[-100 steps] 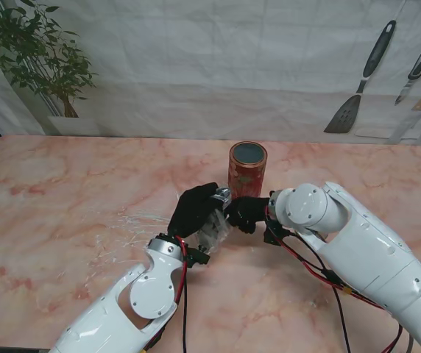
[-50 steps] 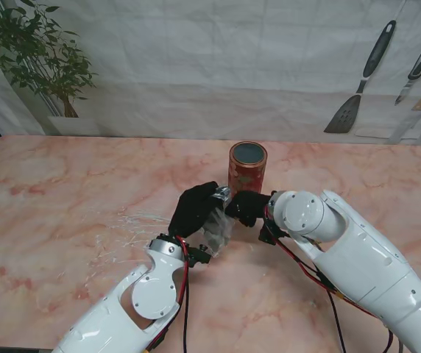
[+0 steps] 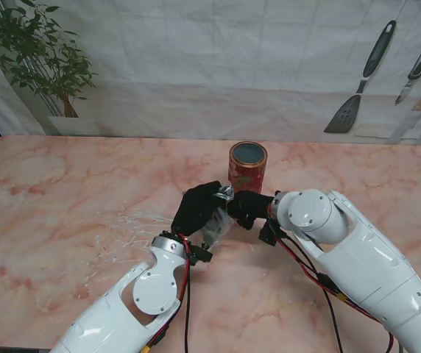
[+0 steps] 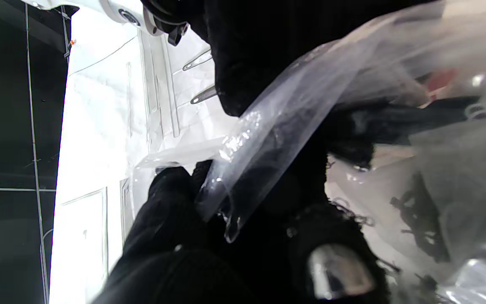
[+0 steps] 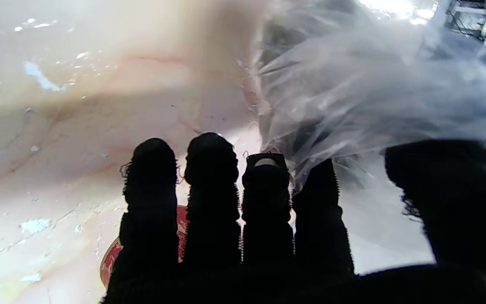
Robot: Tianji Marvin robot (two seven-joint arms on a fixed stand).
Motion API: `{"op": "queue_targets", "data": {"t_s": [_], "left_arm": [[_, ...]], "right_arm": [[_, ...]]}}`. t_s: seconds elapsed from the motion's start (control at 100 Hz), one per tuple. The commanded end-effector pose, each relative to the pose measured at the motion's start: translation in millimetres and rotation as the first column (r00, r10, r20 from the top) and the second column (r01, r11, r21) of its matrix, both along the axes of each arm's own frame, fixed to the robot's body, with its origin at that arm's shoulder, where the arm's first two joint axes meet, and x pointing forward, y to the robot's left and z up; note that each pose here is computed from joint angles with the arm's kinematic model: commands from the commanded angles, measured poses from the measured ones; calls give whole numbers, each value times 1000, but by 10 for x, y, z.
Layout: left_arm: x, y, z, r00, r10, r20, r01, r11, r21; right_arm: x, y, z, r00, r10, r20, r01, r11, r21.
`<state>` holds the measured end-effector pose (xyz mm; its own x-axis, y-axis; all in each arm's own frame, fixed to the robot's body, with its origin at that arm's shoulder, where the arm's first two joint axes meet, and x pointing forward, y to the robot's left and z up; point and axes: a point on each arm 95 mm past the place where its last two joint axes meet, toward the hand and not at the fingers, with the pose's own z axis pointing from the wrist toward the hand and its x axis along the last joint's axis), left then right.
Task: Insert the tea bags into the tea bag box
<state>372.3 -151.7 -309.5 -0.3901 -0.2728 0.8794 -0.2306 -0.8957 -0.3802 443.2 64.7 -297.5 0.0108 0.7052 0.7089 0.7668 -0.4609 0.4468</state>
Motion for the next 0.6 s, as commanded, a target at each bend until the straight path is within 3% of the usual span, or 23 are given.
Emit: {"op": "queue_targets", "data": {"t_s": [0.0, 0.19, 0.37, 0.59], "left_arm": [[2, -43, 18, 1000, -23, -3, 23, 1000, -5], [13, -66, -12, 999, -34, -2, 34, 999, 1], [61, -80, -17, 1000, -27, 2, 27, 1000, -7], [92, -73, -30, 1000, -14, -2, 14, 1000, -16]], "right_arm": [[-34, 41, -9, 1000, 0, -24, 1, 999, 38], [-24, 56, 12, 998, -2, -57, 7, 996, 85], [-36, 88, 8, 998, 55, -31, -55, 998, 20], [-50, 126, -35, 996, 81, -33, -79, 996, 41]]}}
